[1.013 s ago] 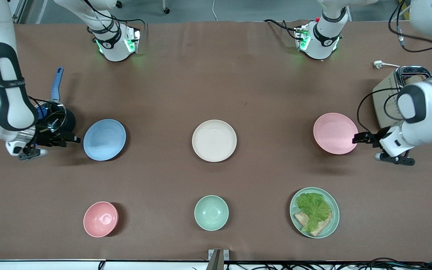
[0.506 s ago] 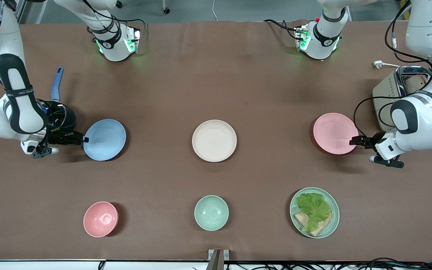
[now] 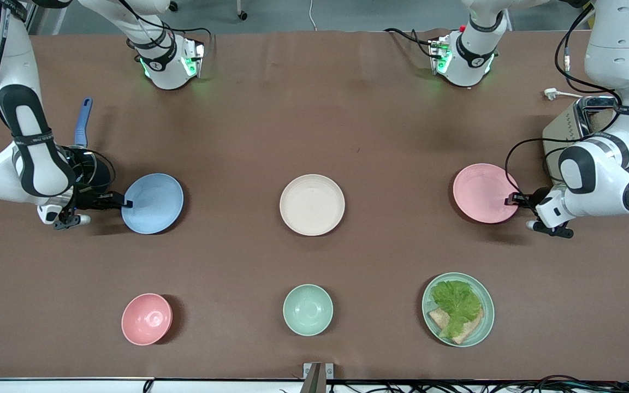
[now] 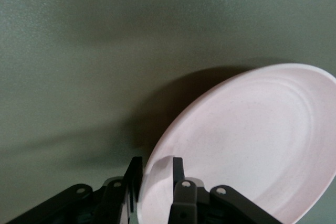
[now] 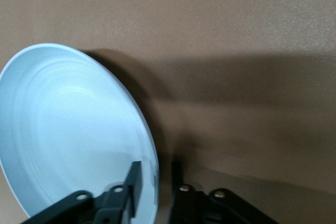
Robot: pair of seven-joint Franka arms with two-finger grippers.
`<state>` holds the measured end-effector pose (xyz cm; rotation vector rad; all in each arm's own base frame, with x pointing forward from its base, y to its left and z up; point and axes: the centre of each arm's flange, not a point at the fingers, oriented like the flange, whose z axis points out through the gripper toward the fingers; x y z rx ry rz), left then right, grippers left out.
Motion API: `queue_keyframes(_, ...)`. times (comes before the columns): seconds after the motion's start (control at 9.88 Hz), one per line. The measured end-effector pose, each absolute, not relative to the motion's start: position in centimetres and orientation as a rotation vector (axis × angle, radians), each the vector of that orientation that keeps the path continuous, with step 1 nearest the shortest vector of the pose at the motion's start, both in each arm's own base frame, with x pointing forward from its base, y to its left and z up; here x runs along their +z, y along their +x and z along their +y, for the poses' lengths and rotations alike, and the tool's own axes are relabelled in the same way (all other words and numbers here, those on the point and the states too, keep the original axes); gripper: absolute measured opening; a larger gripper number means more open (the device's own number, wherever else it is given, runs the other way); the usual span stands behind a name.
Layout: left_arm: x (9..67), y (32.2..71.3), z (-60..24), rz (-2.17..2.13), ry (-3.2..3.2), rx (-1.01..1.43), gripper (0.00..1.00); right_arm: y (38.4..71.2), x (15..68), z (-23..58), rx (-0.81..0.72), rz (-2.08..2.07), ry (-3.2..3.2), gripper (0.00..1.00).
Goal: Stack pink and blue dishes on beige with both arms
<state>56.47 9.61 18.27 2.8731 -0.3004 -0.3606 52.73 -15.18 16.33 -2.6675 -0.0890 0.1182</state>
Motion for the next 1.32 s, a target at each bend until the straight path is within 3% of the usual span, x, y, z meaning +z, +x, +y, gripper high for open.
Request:
queue_keyframes(0.1,18.9,56.9,9.6,-0.33,2.872,-0.337,0.13,52.9,16.5,-15.0,0.128,-0.091,-2.651,0.07)
queue_keyframes(0.2,20.7,57.7,9.1,-0.354,2.862,-0.299,0.08,53.4,17.2,-14.7,0.147,-0.099,-2.616,0.05)
queue_keyframes(0.71,30.4,60.2,-6.8,-0.389,2.655,-0.235,0.07,58.9,27.8,-16.2,0.269,-0.054,-2.534,0.05)
queue_keyframes(1.01,29.3,59.1,-19.3,-0.222,2.641,-0.237,0.06,61.6,36.6,-15.2,0.315,0.027,-2.609,0.05)
queue_keyframes(1.32,24.7,57.0,-29.8,-0.03,2.623,-0.151,0.06,62.8,41.2,-6.5,0.361,0.109,-2.668,0.05)
